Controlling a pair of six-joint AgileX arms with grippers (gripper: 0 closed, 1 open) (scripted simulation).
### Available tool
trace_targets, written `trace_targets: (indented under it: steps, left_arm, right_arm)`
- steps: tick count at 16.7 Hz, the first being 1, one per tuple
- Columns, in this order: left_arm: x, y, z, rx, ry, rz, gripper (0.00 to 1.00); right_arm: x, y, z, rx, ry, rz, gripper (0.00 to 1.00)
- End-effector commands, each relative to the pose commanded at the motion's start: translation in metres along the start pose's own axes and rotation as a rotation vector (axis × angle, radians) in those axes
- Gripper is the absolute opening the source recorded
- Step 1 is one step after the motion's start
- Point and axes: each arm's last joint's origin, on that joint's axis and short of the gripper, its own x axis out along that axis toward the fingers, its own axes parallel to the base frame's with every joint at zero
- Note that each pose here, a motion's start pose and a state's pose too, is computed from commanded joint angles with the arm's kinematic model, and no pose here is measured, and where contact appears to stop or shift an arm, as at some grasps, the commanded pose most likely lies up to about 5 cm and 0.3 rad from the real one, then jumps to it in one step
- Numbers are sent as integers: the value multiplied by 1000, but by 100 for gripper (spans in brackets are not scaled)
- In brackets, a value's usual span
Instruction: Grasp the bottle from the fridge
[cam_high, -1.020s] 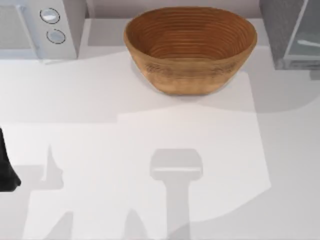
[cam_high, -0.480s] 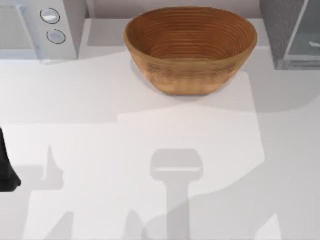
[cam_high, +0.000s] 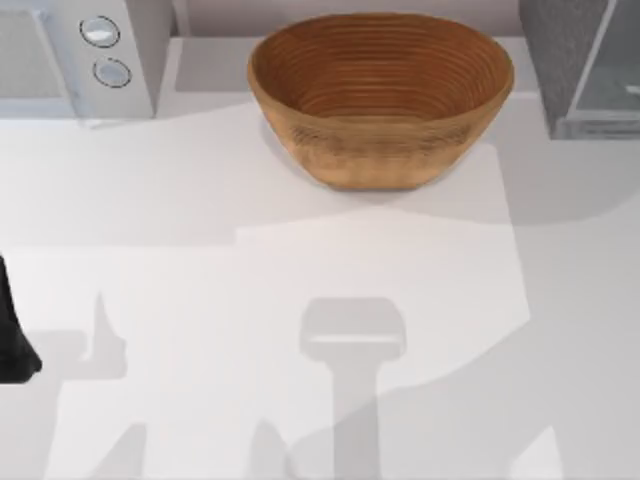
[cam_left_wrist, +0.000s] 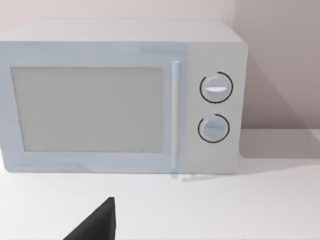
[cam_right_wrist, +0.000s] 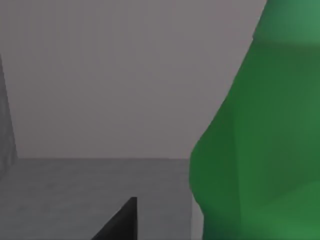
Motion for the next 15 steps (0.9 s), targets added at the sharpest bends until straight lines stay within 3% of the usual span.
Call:
trace_targets:
  steps: [9, 15]
  left_arm:
    - [0, 0, 0, 0, 0, 0, 100]
    - [0, 0, 0, 0, 0, 0, 100]
  right_arm:
    - [0, 0, 0, 0, 0, 0, 2]
    - [0, 0, 0, 0, 0, 0, 0]
